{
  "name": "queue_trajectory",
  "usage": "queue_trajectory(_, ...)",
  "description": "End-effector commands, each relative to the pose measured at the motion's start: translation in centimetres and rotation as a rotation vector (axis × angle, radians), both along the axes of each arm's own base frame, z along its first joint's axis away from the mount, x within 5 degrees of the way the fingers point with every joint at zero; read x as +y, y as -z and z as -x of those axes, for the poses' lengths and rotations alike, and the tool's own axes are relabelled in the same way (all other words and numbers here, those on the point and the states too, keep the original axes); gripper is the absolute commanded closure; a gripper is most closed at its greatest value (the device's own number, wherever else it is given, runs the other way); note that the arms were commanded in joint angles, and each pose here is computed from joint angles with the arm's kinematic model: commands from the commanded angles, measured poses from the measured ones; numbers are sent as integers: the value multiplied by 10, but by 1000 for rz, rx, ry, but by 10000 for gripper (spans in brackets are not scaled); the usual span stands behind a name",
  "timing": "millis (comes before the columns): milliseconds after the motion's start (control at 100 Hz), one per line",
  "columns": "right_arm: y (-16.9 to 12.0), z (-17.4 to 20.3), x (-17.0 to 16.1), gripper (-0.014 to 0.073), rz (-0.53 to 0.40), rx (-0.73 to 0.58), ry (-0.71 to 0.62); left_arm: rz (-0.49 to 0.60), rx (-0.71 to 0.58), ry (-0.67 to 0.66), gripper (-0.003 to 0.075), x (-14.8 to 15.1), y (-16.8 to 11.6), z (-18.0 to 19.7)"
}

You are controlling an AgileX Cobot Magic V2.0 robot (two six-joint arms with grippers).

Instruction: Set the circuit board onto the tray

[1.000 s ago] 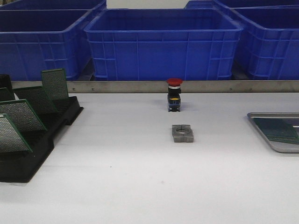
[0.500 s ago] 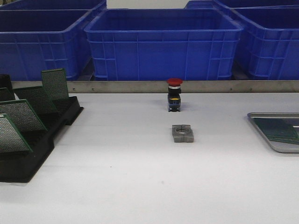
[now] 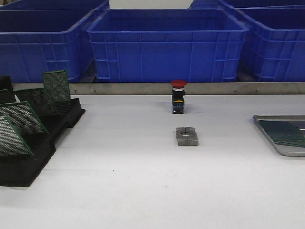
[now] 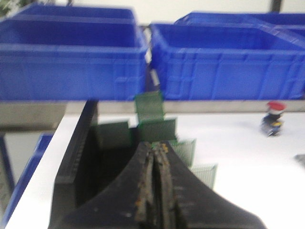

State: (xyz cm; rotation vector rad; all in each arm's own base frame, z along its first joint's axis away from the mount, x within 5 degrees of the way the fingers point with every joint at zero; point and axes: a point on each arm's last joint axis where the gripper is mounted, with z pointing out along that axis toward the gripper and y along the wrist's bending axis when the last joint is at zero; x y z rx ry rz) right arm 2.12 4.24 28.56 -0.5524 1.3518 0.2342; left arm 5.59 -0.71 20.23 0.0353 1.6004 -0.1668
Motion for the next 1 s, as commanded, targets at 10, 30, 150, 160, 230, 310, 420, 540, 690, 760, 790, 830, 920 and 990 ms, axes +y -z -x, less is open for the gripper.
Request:
queue_trajectory(10,-10,0,-2,656,-35,-26,21,28,-41,-46,741,3,10,0)
queue_trajectory(30,-10,0,-2,656,-35,-27,22,21,-4,-56,741,3,12,1)
queue_trajectory(150,-10,0,-2,656,-34,-24,20,-9,60,-85,741,5,19,1)
queue_trajectory(160,-10,0,-2,656,-34,-24,20,-13,62,-88,741,5,19,0)
queue_trajectory(230,-10,0,-2,656,-34,-24,20,-18,62,-97,741,6,19,0)
queue_trajectory(310,-10,0,-2,656,-34,-24,20,-18,62,-100,741,6,19,0)
queue_trajectory(420,-10,0,-2,656,-34,-24,20,-20,62,-100,741,6,19,0)
queue_trajectory(540,-10,0,-2,656,-34,-24,20,-70,62,-94,741,6,19,0)
queue_trajectory(690,-10,0,-2,656,-34,-24,20,-42,69,-91,741,5,20,1)
queue_trajectory(760,-10,0,-2,656,-34,-24,20,-41,69,-91,741,5,20,1)
queue_trajectory(790,-10,0,-2,656,-34,-24,20,-41,69,-91,741,5,20,1)
queue_trajectory(830,-10,0,-2,656,-34,-24,20,-41,69,-91,741,5,20,1)
queue_trajectory(920,-10,0,-2,656,-34,-24,20,-40,68,-91,741,5,19,1)
queue_trajectory(990,-10,0,-2,656,-34,-24,20,-40,68,-91,741,5,19,1)
